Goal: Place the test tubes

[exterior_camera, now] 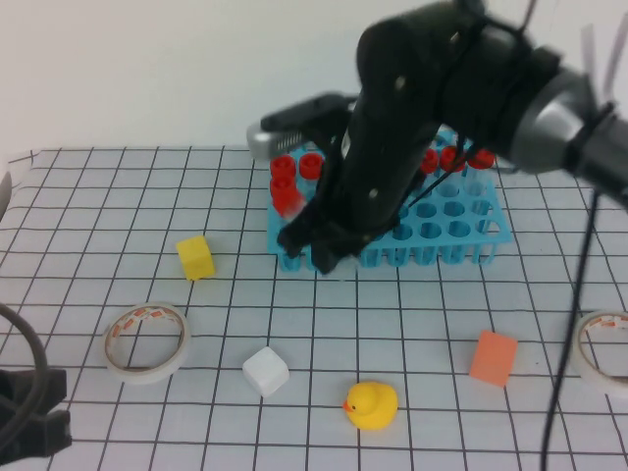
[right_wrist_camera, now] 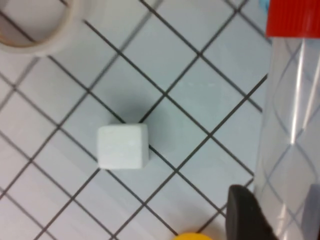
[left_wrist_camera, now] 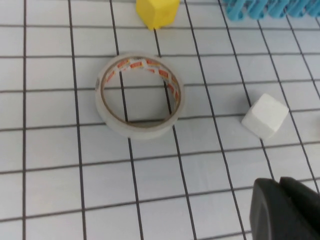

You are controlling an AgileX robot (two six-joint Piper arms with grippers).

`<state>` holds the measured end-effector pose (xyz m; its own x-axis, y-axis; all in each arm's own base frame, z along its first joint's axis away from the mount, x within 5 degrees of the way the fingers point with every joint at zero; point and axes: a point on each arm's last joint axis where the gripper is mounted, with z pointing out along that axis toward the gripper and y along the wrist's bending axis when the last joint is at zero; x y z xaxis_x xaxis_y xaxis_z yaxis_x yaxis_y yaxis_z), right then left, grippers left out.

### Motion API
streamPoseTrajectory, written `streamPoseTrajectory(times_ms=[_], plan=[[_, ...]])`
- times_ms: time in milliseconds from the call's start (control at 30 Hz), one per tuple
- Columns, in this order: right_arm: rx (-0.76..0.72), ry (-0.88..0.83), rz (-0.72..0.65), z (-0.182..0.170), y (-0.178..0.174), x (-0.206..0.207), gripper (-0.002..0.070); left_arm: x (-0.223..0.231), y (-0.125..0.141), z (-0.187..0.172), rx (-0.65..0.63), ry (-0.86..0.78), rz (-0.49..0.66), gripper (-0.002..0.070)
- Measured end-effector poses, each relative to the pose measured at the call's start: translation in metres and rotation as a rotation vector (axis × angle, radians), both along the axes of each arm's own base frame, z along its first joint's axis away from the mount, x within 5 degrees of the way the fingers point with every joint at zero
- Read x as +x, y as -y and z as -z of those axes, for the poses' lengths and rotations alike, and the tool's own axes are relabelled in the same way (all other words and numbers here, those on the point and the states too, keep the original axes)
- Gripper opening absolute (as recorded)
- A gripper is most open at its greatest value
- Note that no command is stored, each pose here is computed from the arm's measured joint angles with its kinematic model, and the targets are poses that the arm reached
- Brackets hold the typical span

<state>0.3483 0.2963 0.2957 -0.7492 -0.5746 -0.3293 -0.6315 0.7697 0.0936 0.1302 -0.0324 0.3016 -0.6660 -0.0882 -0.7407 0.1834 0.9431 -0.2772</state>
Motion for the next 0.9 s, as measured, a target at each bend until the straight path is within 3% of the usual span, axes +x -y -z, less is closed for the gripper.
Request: streamPoseTrajectory(times_ms=[333,567,733,900], plan=[[0.010,0.317,-0.027,-0.104,0.046,-0.034,0.0236,0.010,-0.004,-0.012,-0.033,0.161,-0.079,-0.0003],[0.160,0.616,-0.007,-0.160,0.079,-0.067,0.0236,0.015,-0.007,-0.020,-0.036,0.259,-0.122,-0.0003],[0.277,0.737,-0.015,-0.143,0.093,-0.088,0.0236,0.018,-0.010,-0.026,0.023,0.351,-0.123,-0.0003],[0.410,0.836,-0.039,-0.085,0.103,-0.109,0.0236,0.020,-0.012,-0.030,0.059,0.407,-0.126,-0.0003]])
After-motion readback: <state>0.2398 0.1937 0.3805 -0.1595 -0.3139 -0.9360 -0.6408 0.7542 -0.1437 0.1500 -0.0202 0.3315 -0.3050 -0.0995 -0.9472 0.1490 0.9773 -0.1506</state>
